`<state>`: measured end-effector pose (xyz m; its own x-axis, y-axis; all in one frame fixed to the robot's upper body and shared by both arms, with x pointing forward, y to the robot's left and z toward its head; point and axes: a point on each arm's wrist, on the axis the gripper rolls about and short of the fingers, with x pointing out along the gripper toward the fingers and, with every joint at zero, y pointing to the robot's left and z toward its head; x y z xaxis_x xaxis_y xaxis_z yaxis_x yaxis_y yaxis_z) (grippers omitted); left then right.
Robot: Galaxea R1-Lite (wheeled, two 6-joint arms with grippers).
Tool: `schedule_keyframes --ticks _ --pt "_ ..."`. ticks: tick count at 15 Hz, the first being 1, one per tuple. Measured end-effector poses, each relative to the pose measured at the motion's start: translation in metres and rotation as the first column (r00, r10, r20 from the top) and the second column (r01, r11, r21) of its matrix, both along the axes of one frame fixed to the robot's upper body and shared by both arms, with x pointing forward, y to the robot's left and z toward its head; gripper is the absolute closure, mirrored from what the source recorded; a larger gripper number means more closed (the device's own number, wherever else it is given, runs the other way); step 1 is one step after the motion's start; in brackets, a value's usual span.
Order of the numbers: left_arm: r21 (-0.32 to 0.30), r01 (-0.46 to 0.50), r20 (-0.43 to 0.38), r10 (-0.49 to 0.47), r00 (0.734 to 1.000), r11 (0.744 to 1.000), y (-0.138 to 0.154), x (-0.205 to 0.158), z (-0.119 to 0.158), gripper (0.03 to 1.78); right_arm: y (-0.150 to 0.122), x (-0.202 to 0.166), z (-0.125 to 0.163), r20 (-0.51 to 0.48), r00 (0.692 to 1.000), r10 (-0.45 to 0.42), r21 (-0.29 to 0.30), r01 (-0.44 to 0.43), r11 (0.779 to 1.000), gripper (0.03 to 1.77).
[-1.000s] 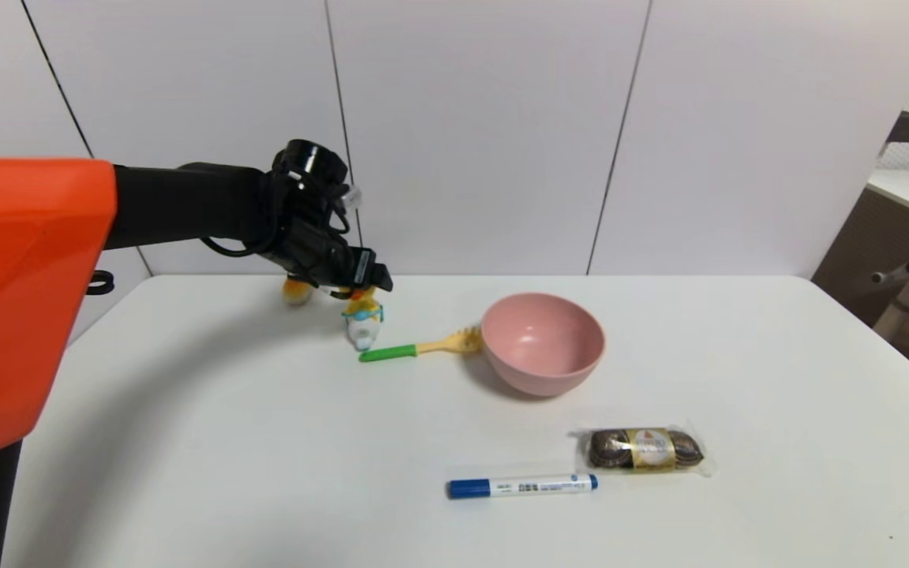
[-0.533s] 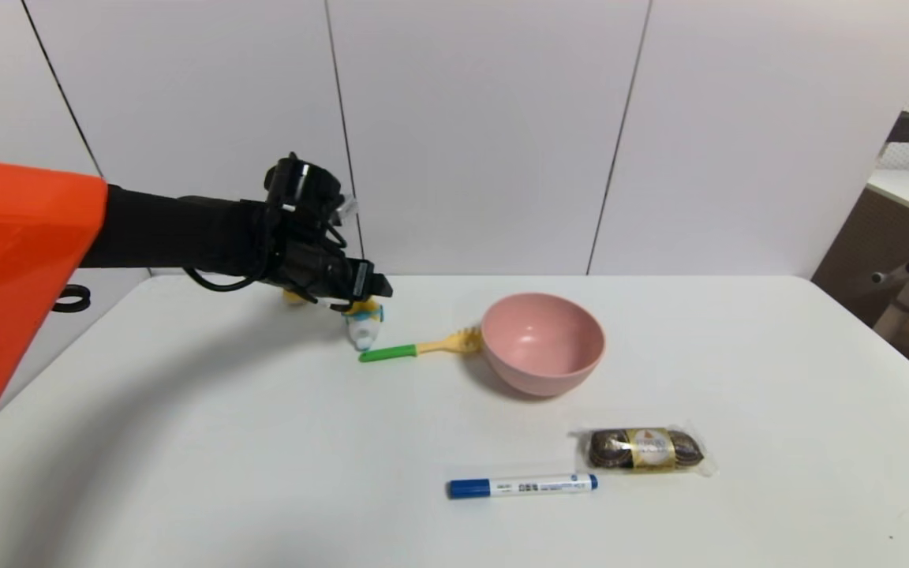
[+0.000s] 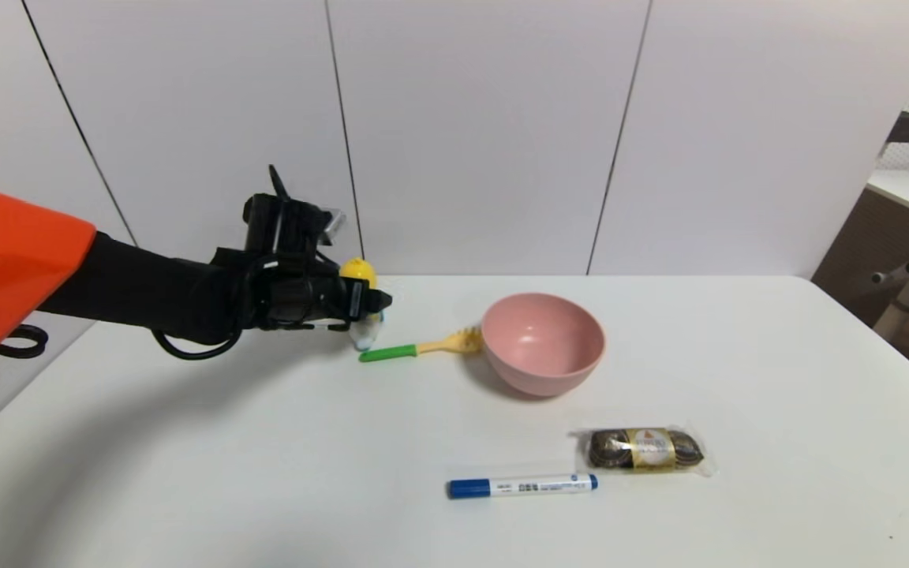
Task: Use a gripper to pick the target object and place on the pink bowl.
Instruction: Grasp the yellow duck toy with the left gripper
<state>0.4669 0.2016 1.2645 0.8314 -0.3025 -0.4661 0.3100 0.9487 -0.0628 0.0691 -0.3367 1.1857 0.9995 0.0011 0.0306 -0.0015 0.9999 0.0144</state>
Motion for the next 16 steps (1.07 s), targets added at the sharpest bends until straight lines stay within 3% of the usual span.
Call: schedule_keyframes --ticks 4,9,16 --pt "-0.036 0.015 0.1 -0.011 0.995 0.999 -0.002 -0.011 -0.004 0.12 0.0 0.0 0.0 0.0 1.0 0.0 -0.001 0.0 1.0 0.09" --pt "-0.061 0.023 0.171 -0.012 0.985 0.998 0.002 -0.027 -0.021 0.12 0.0 0.0 0.0 0.0 1.0 0.0 0.0 0.0 1.0 0.09" --pt "-0.113 0.038 0.323 0.001 0.946 0.993 0.003 -0.029 -0.035 0.12 0.0 0.0 0.0 0.0 1.0 0.0 0.0 0.0 1.0 0.09"
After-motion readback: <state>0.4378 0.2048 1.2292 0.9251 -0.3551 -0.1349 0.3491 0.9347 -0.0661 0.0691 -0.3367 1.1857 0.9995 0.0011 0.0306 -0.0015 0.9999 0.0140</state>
